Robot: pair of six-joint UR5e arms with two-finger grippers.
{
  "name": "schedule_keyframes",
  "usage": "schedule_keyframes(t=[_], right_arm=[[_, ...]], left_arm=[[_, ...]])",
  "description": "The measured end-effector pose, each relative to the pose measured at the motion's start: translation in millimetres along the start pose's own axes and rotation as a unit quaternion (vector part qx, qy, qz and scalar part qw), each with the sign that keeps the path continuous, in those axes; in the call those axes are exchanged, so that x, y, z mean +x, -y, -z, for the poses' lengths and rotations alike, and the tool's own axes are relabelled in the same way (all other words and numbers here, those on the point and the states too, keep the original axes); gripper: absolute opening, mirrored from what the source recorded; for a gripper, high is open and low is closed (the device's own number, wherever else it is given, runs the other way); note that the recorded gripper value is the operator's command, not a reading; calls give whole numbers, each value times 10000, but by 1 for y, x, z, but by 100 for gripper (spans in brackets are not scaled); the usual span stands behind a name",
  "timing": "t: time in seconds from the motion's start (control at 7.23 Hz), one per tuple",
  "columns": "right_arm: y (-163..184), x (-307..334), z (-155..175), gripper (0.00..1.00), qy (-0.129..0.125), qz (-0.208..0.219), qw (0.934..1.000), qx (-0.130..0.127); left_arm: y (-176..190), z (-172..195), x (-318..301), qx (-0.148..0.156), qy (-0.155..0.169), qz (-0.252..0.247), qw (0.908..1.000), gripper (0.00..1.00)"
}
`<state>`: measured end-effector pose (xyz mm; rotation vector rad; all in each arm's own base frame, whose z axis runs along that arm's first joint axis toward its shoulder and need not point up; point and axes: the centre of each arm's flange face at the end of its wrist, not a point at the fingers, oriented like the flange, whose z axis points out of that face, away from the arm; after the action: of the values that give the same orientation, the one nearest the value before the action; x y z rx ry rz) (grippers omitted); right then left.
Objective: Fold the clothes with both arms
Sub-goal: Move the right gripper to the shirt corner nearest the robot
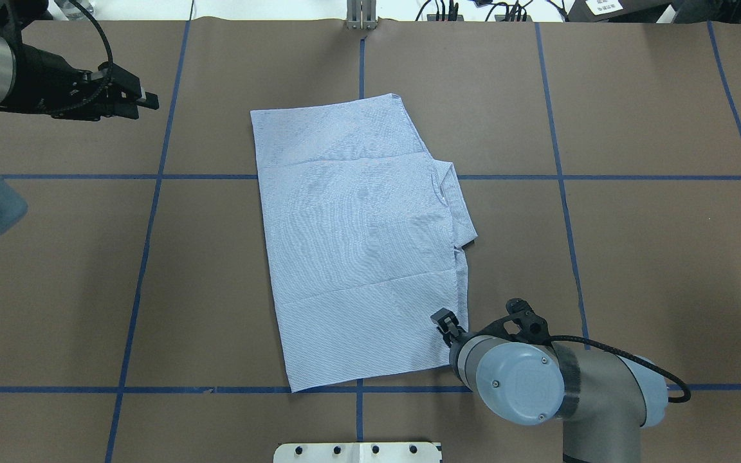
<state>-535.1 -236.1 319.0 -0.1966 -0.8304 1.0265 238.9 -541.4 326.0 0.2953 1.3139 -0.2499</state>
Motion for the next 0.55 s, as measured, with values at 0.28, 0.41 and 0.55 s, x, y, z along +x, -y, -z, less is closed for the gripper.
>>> schedule_keyframes(t=[0.28, 0.41, 0.55], right_arm=[[-1, 3, -3, 72, -30, 52, 10000, 11], [-1, 3, -4, 58, -34, 66, 10000, 13], [-1, 3, -4, 32, -31, 72, 10000, 16]], left_arm=[[0, 1, 0, 14, -4, -3, 10000, 52], [1, 1, 1, 17, -6, -4, 10000, 52], [1, 2, 1, 16, -8, -5, 10000, 52]])
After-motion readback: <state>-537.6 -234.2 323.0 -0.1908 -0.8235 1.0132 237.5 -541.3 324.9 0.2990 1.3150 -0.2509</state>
